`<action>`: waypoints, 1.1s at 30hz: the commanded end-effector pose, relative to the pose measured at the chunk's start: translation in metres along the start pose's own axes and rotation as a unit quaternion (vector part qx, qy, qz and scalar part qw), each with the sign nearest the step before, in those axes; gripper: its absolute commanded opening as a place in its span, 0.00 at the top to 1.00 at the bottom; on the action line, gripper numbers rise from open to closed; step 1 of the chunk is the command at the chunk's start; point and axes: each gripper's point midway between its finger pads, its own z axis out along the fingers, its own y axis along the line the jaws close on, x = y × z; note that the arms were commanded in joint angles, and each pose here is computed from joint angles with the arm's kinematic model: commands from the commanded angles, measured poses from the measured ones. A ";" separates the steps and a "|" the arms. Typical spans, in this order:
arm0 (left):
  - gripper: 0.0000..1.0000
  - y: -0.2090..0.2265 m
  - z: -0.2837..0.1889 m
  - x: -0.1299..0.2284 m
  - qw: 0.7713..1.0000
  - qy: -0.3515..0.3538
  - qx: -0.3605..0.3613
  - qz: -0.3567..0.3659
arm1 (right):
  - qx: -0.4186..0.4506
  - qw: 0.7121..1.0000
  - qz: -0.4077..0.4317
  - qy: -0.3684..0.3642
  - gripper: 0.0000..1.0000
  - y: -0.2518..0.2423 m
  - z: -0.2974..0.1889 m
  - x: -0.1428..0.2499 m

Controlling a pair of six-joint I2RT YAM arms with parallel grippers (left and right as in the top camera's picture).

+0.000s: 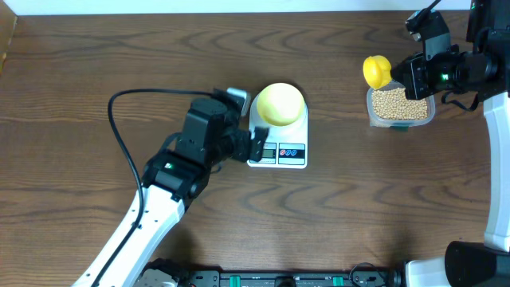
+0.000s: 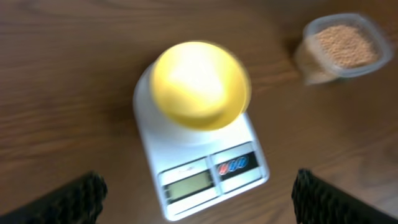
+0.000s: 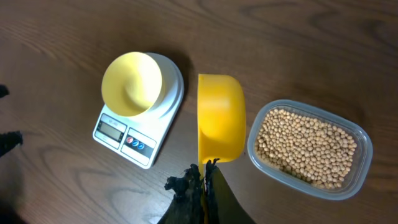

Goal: Scoop item into bowl and weigh 50g on scale
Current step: 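Reach the left gripper forward to the scale's red button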

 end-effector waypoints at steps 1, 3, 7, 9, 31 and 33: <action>0.02 -0.030 0.023 0.001 0.996 0.011 0.062 -0.062 | -0.005 1.000 -0.017 -0.011 0.99 0.003 -0.006 -0.006; 0.02 -0.046 0.044 0.014 0.994 0.036 0.075 -0.075 | -0.006 1.000 -0.015 -0.007 0.99 0.003 -0.006 -0.003; 0.02 -0.065 0.064 0.051 0.992 0.094 0.065 -0.054 | -0.004 1.000 -0.016 -0.017 0.99 0.002 -0.006 -0.008; 0.02 -0.068 0.070 0.061 0.994 0.099 0.037 -0.019 | -0.003 1.000 -0.017 -0.018 0.99 0.002 -0.006 -0.009; 0.02 -0.067 0.113 0.103 0.988 0.133 -0.016 0.073 | 0.015 1.000 -0.007 0.001 0.99 -0.004 -0.006 0.000; 0.02 -0.070 0.112 0.111 0.987 0.146 -0.014 0.072 | 0.013 1.000 -0.006 0.004 0.99 -0.003 -0.006 0.001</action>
